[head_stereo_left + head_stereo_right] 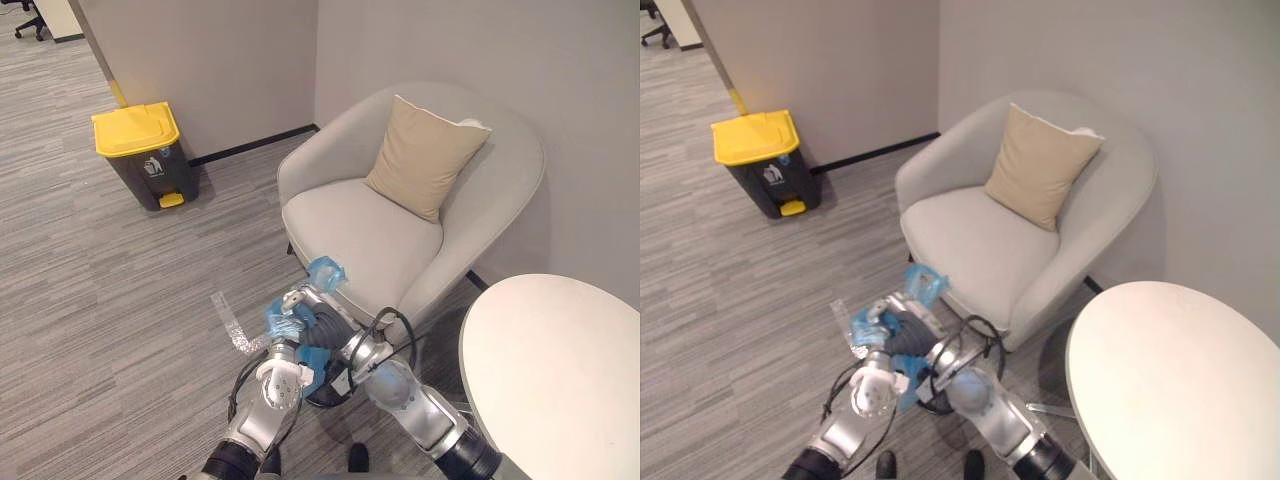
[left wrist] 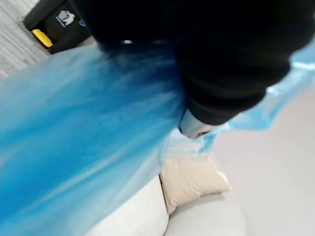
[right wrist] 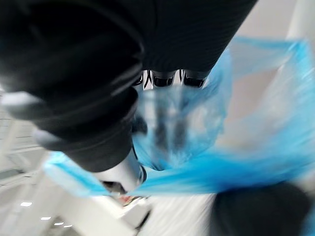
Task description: Gather rubbish on tea table into small bin, then transfer packed bag to large trash can.
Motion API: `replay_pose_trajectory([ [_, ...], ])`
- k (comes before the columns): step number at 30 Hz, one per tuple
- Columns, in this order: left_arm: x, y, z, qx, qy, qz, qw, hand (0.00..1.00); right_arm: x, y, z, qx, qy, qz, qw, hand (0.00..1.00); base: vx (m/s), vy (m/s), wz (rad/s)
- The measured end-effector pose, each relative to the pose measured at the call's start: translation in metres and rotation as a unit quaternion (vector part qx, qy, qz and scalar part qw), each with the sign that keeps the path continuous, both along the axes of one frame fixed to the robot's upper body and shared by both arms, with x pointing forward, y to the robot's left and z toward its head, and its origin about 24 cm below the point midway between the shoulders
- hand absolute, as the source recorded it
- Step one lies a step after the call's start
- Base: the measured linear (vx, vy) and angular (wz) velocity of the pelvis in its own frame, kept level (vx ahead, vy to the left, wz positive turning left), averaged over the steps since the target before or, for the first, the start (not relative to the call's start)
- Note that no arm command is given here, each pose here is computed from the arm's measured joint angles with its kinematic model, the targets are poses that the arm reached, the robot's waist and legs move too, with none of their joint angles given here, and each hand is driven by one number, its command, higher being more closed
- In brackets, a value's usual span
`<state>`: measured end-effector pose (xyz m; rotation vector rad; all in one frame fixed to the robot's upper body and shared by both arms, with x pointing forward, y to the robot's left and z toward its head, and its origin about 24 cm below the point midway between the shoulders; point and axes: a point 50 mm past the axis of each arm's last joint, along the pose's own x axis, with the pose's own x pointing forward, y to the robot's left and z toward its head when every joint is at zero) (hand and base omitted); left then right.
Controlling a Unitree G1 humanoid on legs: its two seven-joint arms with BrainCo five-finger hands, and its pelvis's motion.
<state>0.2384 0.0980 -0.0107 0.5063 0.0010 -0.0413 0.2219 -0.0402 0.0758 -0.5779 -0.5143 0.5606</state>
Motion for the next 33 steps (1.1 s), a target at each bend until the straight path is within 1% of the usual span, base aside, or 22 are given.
replay_pose_trajectory([
  [4,-0.002,0.004,-0.003,-0.014,0.01,0.013,1.0,1.0,0.005,-0.017,-0.001,-0.018,-0.031,-0.057,0.998,0.0,0.0,0.0,0.0],
  [11,-0.01,0.012,-0.012,-0.032,0.037,0.028,0.998,1.0,0.008,-0.044,-0.002,-0.01,-0.046,-0.14,0.989,0.0,0.0,0.0,0.0],
  [15,-0.016,0.019,-0.018,-0.044,0.054,0.047,0.996,1.0,0.006,-0.058,0.001,0.032,-0.042,-0.194,0.98,0.0,0.0,0.0,0.0],
  [18,-0.022,0.029,-0.033,-0.054,0.089,0.076,0.992,1.0,0.006,-0.078,-0.009,0.108,0.013,-0.258,0.96,0.0,0.0,0.0,0.0],
  [21,-0.031,0.045,-0.051,-0.063,0.138,0.108,0.983,1.0,0.006,-0.098,-0.035,0.163,0.096,-0.313,0.931,0.0,0.0,0.0,0.0],
  [22,-0.036,0.051,-0.059,-0.068,0.159,0.121,0.977,1.0,0.006,-0.104,-0.051,0.18,0.136,-0.331,0.916,0.0,0.0,0.0,0.0],
  [25,-0.047,0.062,-0.076,-0.088,0.206,0.148,0.963,1.0,-0.002,-0.116,-0.09,0.202,0.233,-0.364,0.879,0.0,0.0,0.0,0.0],
  [28,-0.059,0.068,-0.088,-0.119,0.243,0.166,0.948,1.0,-0.019,-0.121,-0.132,0.19,0.331,-0.386,0.84,0.0,0.0,0.0,0.0],
  [30,-0.071,0.07,-0.1,-0.131,0.278,0.172,0.936,1.0,-0.04,-0.129,-0.165,0.162,0.406,-0.41,0.8,0.0,0.0,0.0,0.0],
  [32,-0.08,0.07,-0.108,-0.133,0.304,0.173,0.927,1.0,-0.058,-0.134,-0.185,0.143,0.455,-0.427,0.768,0.0,0.0,0.0,0.0],
  [33,-0.086,0.071,-0.113,-0.134,0.318,0.179,0.921,1.0,-0.069,-0.137,-0.196,0.135,0.484,-0.436,0.746,0.0,0.0,0.0,0.0],
])
